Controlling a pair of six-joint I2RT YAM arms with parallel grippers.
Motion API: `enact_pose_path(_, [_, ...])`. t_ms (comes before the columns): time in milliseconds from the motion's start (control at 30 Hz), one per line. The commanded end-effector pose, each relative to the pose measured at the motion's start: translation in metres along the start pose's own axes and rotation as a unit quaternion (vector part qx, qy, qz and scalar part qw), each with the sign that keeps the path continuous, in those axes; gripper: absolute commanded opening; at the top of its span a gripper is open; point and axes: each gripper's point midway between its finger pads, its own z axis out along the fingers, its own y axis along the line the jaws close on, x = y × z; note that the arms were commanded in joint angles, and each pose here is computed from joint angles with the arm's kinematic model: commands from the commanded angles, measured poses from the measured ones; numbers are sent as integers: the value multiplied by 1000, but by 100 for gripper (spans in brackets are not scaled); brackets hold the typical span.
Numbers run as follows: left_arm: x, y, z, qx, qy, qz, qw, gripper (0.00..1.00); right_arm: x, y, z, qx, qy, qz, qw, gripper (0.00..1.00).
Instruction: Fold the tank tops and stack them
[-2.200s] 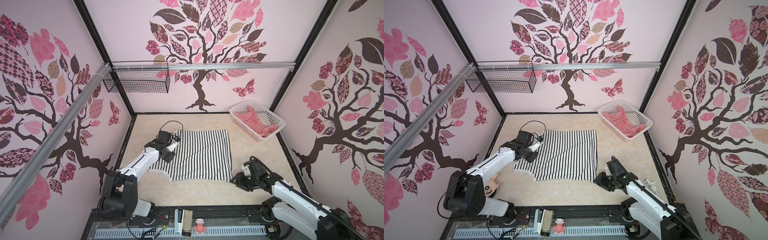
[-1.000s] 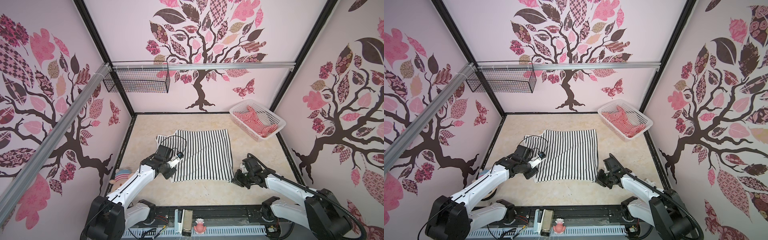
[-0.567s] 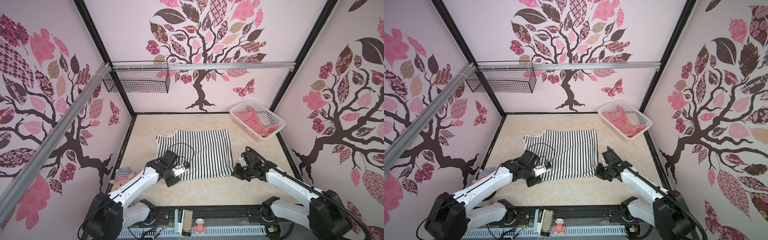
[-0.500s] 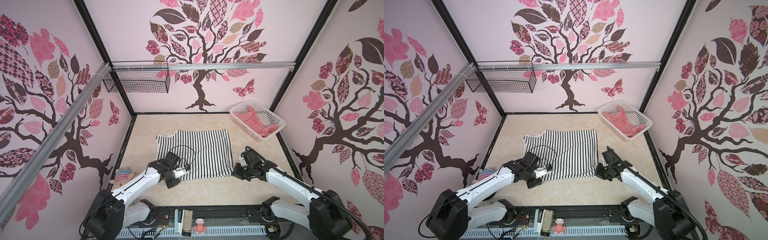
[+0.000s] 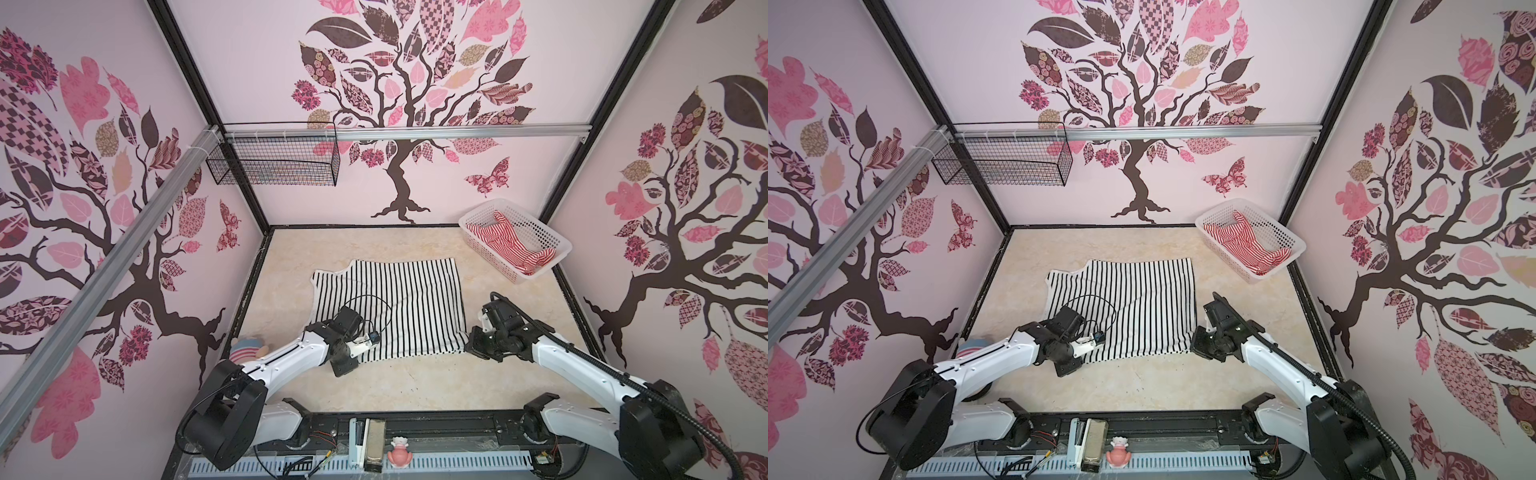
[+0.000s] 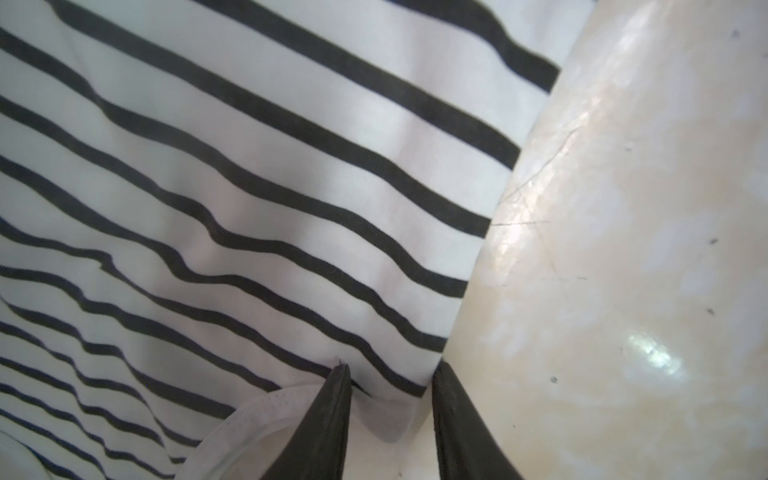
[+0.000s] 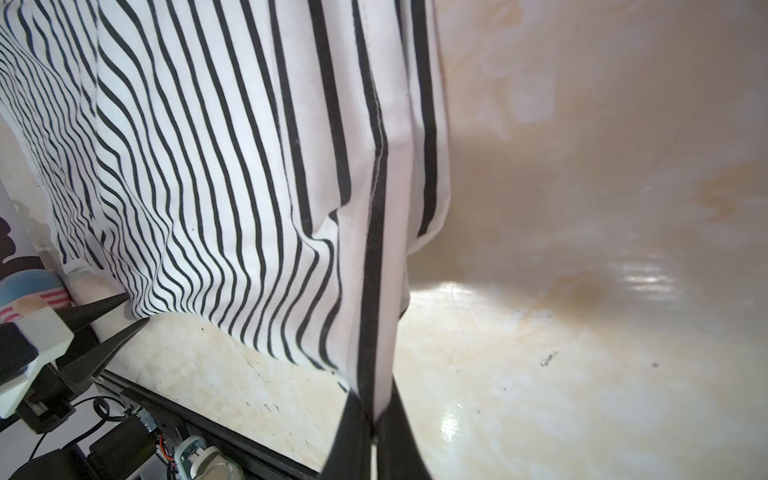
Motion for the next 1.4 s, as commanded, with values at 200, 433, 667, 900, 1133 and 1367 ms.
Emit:
enact_pose_path(200, [0, -26, -11, 68, -10, 26, 997, 0, -15, 13, -19, 9, -24, -9, 1000, 4])
enact_pose_path(433, [-12, -32, -41, 92, -39, 35, 994, 0, -28, 6, -46, 51, -72, -29, 996, 5])
enact_pose_path(667, [-26, 14, -47, -7, -46, 12, 999, 0, -54, 27, -56, 51, -91, -53, 993, 5])
enact_pose_path(900, [-41, 67, -57, -84, -67, -31, 994, 0, -86, 38, -49, 47, -96, -59, 993, 6])
enact_pose_path(1133, [-61, 105, -59, -134, -80, -53, 986, 0, -110, 42, -35, 30, -94, -53, 994, 7])
enact_pose_path(1367, [-75, 132, -40, -156, -66, -68, 983, 0, -129, 38, -13, 42, -76, -56, 995, 10])
